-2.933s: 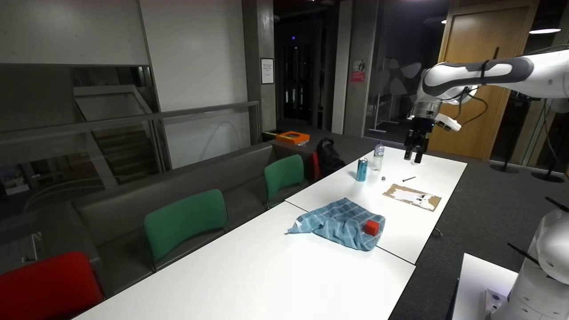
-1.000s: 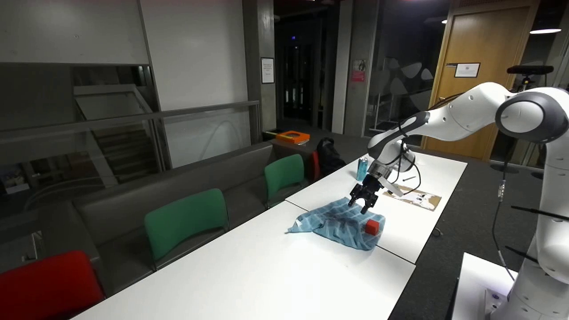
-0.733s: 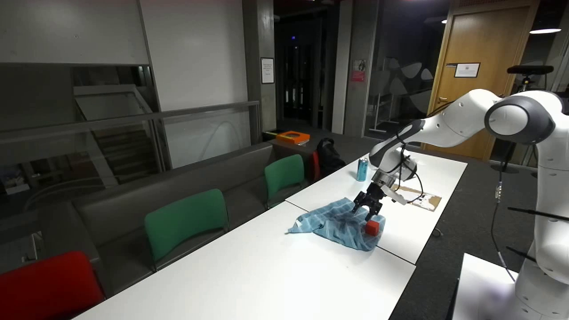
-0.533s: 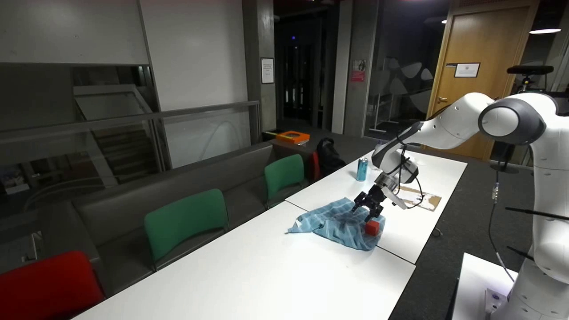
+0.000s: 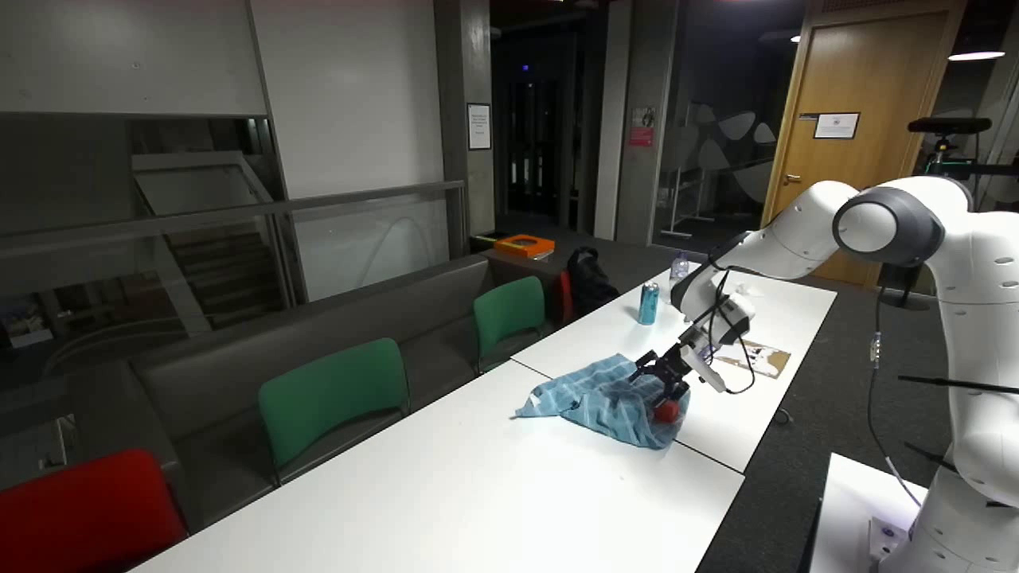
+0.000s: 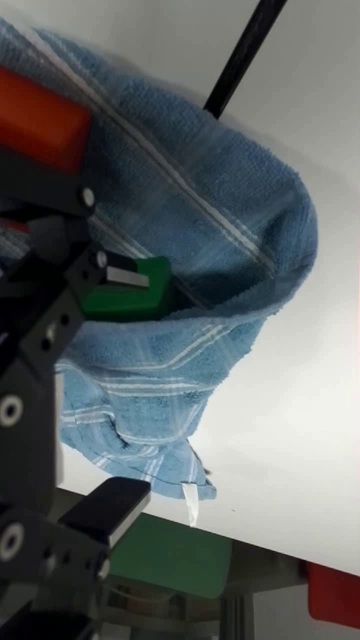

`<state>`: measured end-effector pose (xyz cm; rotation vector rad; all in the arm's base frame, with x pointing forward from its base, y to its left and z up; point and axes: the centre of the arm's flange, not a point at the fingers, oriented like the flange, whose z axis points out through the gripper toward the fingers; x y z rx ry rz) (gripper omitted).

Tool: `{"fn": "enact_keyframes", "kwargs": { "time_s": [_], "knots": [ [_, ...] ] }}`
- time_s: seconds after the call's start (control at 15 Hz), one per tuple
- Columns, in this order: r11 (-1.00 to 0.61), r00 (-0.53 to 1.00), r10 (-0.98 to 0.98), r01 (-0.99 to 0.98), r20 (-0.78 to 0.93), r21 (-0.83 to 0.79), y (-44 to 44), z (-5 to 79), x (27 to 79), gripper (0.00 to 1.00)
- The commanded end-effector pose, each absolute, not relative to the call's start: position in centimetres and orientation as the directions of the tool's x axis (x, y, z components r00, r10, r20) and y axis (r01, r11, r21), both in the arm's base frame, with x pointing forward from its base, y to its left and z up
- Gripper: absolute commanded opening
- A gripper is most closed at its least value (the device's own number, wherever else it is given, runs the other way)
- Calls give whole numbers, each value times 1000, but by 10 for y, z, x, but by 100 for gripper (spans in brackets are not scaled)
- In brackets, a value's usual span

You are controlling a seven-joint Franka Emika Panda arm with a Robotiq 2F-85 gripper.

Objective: Unfold the cloth on the table

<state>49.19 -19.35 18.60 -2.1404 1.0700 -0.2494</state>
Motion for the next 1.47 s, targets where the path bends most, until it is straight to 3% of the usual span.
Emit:
{"fn": "enact_keyframes", "kwargs": {
  "time_s": [0.0, 0.67, 1.4],
  "knots": [
    [-359, 572, -812, -647, -117, -673, -202, 173, 496, 100],
    [-241, 460, -880, -641, -115, -728, -228, 178, 510, 100],
    [-263, 467, -877, -669, -118, -695, -224, 174, 516, 100]
  ]
}}
